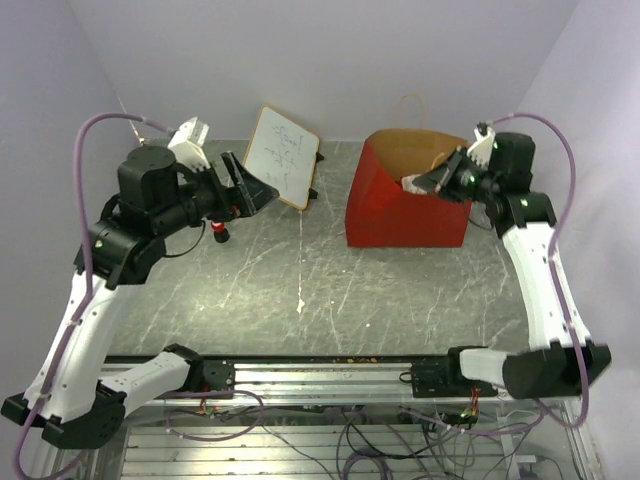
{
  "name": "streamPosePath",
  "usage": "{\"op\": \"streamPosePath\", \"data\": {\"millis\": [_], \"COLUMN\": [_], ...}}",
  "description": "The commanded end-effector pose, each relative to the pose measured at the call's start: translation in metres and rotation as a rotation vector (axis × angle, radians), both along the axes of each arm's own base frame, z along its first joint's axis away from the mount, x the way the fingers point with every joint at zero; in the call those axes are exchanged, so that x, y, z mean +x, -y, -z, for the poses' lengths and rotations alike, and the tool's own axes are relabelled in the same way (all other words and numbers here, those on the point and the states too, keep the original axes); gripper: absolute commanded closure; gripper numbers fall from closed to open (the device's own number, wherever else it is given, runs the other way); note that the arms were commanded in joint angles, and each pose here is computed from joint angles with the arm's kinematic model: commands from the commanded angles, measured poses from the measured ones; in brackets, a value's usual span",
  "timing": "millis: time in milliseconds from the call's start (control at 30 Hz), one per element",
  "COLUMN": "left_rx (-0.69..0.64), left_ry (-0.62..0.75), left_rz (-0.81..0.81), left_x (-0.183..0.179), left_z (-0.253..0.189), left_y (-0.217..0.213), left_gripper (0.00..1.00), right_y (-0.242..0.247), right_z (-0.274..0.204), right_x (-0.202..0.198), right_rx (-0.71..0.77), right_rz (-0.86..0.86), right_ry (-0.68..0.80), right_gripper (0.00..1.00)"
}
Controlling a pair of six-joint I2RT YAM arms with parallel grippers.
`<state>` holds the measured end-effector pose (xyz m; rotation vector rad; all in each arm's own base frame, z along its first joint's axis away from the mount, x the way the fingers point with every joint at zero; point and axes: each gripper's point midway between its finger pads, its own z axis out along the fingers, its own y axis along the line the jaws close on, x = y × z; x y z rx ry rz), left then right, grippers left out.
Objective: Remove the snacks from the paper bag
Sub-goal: Adjust the paper bag at the center of the board.
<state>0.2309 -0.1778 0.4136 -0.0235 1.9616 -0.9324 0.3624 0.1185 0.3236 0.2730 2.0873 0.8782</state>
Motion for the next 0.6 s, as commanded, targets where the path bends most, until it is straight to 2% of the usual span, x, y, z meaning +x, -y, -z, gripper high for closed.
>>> {"op": "streamPosePath", "data": {"millis": [0, 100, 200, 367, 567], "left_rx": [-0.119, -0.187, -0.196, -0.092, 0.041], "left_ry": [-0.022, -0.052, -0.073, -0.077, -0.065], "left_rz": [0.115, 0.181, 0.207, 0.228, 0.259], "left_x": [0.015, 0.027, 0.041, 0.064, 0.109], "left_z": [0.001, 0.008, 0.017, 0.032, 0.063], "left_y": [0.033, 0.056, 0.077, 0.117, 0.171], "left_gripper": [0.07, 0.07, 0.07, 0.07, 0.07], "right_y": [-0.003, 0.009, 0.022, 0.053, 0.058], "right_z": [-0.012, 0.004, 0.015, 0.017, 0.017], "right_x": [-0.077, -0.108, -0.129, -0.146, -0.148], "right_rx": [-0.023, -0.071, -0.117, -0.261, -0.3], "right_rz": [-0.081, -0.028, 0.034, 0.149, 0.145], "right_ry": [0.018, -0.017, -0.044, -0.054, -0.031], "right_gripper": [1.0, 1.0, 1.0, 1.0, 1.0]}}
